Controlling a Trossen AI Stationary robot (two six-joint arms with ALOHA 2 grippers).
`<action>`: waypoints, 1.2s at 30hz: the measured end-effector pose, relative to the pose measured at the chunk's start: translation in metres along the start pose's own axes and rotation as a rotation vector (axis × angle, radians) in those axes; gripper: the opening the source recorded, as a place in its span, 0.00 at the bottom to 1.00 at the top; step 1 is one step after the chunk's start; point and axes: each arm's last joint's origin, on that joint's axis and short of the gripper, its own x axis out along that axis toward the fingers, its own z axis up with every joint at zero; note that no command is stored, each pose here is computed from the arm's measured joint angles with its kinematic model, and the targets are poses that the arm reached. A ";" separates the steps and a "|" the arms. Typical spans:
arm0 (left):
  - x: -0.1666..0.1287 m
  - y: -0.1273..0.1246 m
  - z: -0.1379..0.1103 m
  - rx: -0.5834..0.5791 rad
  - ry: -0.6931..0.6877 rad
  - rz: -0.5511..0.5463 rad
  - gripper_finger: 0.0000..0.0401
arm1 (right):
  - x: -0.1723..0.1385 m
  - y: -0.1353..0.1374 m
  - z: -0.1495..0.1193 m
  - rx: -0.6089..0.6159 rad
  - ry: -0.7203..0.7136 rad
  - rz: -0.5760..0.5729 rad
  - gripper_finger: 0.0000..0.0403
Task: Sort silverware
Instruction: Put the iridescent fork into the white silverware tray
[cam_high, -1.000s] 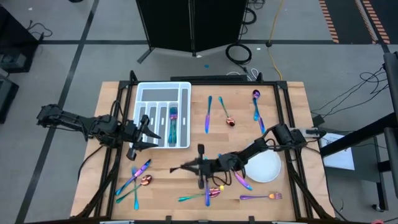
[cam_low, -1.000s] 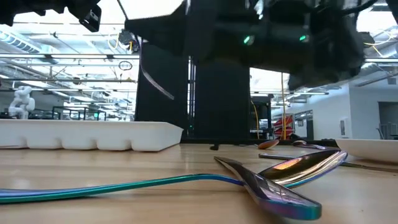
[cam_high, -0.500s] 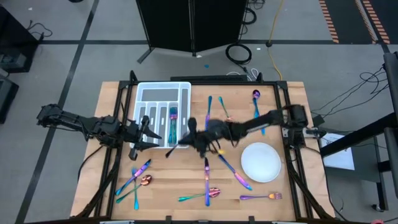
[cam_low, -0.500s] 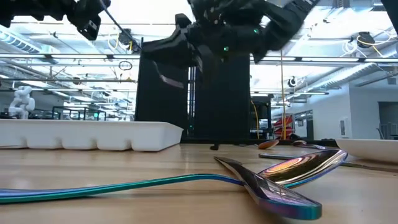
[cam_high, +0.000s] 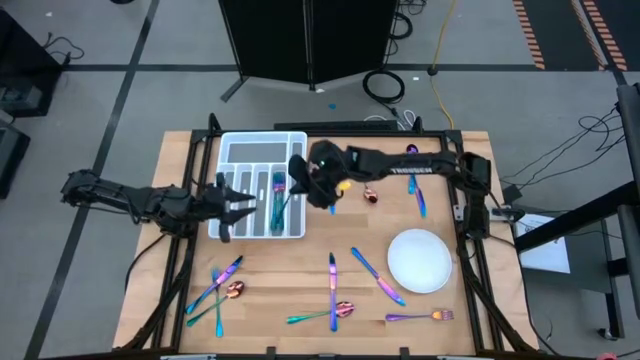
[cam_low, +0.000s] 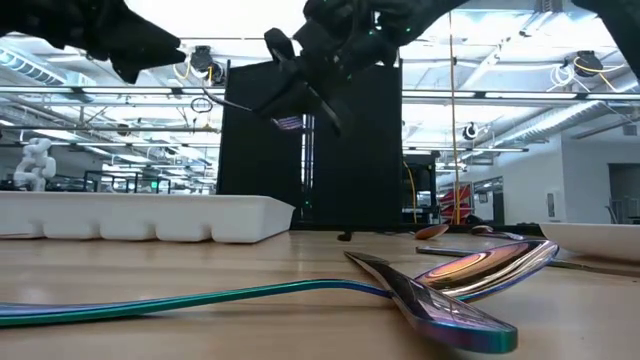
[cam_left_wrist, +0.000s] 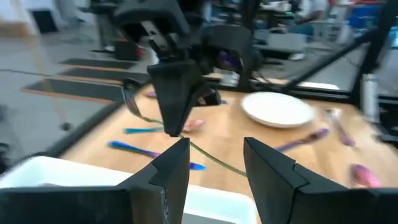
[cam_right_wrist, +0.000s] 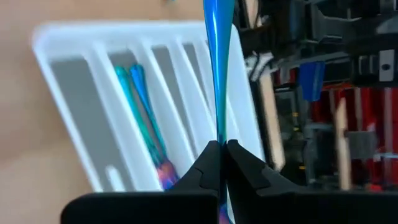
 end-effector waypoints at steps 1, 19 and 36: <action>-0.001 0.001 0.001 0.011 -0.006 0.022 0.38 | 0.001 -0.001 -0.004 -0.028 0.002 -0.001 0.00; -0.002 0.006 -0.016 -0.070 0.147 0.086 0.38 | 0.103 0.017 -0.034 -0.304 -0.113 0.210 0.00; 0.002 0.004 -0.025 -0.111 0.194 0.078 0.38 | 0.123 0.019 -0.041 -0.216 -0.100 0.249 0.01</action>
